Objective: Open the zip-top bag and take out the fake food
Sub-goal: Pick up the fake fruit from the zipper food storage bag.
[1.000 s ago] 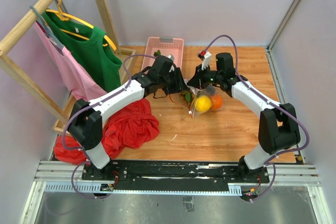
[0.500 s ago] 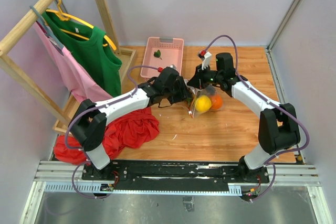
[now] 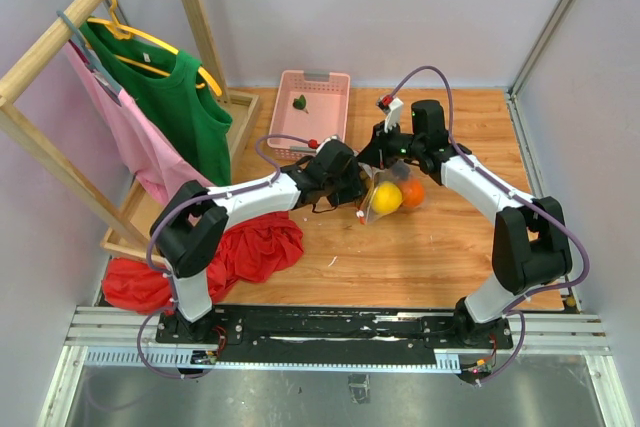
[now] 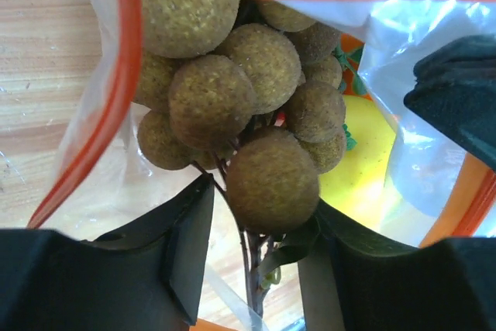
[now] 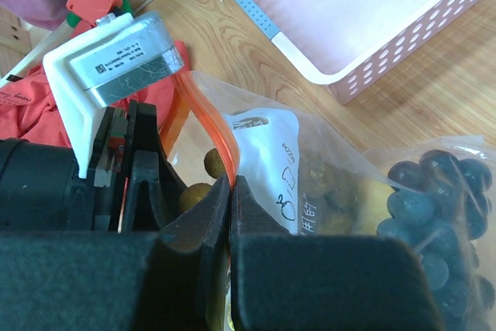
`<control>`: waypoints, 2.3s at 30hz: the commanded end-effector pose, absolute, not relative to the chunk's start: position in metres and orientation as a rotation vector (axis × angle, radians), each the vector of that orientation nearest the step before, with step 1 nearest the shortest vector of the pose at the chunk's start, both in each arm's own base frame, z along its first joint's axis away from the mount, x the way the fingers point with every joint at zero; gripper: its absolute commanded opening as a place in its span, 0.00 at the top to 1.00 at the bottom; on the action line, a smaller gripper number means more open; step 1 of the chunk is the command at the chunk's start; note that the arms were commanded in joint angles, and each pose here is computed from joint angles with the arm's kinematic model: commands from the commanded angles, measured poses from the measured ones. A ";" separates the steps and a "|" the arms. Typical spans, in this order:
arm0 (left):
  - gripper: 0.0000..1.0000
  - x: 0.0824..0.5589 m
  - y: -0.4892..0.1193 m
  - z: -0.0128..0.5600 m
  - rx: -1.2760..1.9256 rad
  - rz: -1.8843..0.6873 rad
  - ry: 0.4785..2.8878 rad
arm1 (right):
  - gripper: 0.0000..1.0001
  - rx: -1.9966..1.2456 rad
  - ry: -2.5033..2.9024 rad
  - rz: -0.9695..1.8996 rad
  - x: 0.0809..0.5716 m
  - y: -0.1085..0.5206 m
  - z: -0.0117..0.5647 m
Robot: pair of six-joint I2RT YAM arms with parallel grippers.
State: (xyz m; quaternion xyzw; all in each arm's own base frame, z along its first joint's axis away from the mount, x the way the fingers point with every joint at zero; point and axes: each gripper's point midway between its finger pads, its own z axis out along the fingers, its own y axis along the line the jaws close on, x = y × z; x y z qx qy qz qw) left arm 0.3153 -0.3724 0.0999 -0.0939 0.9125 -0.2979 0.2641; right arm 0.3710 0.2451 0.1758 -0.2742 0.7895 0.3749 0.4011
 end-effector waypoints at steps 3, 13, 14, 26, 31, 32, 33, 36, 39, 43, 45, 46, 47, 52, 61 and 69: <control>0.72 0.330 -0.379 0.124 -0.215 -0.793 2.387 | 0.99 -0.739 1.951 0.954 0.362 0.255 0.183; 1.00 0.326 -0.358 0.165 -0.193 -0.861 2.327 | 0.99 -0.882 1.896 0.958 0.340 0.252 0.192; 1.00 0.326 -0.356 0.169 -0.196 -0.882 2.317 | 0.99 -0.894 1.891 0.958 0.337 0.251 0.194; 1.00 0.320 -0.366 0.206 -0.218 -1.328 2.286 | 0.99 -0.963 1.849 0.827 0.316 0.237 0.191; 1.00 0.314 -0.367 0.225 -0.144 -1.451 2.290 | 0.99 -0.958 1.861 0.664 0.328 0.226 0.179; 1.00 0.313 -0.366 0.227 -0.136 -1.474 2.292 | 0.99 -0.948 1.861 0.627 0.333 0.222 0.178; 1.00 0.312 -0.365 0.230 -0.130 -1.500 2.300 | 0.99 -0.942 1.855 0.598 0.337 0.220 0.179; 1.00 0.308 -0.362 0.233 -0.124 -1.566 2.331 | 0.99 -0.936 1.815 0.536 0.346 0.216 0.187; 1.00 0.304 -0.363 0.240 -0.125 -1.627 2.339 | 0.99 -0.959 1.800 0.493 0.349 0.215 0.184; 1.00 0.300 -0.363 0.248 -0.130 -1.720 2.341 | 0.99 -1.000 1.765 0.457 0.345 0.213 0.183; 1.00 0.297 -0.361 0.248 -0.121 -1.743 2.353 | 0.99 -1.006 1.724 0.439 0.345 0.212 0.187; 1.00 0.296 -0.360 0.247 -0.114 -1.744 2.361 | 0.99 -1.006 1.715 0.431 0.345 0.211 0.189; 1.00 0.295 -0.358 0.245 -0.105 -1.741 2.374 | 0.99 -1.004 1.706 0.424 0.346 0.211 0.192; 1.00 0.282 -0.348 0.241 -0.048 -1.755 2.406 | 0.99 -0.992 1.683 0.423 0.348 0.211 0.201; 1.00 0.255 -0.334 0.226 0.255 -1.686 2.454 | 0.99 -0.936 1.693 0.446 0.352 0.212 0.203; 1.00 0.266 -0.335 0.222 0.378 -1.595 2.382 | 0.99 -0.916 1.657 0.606 0.350 0.240 0.219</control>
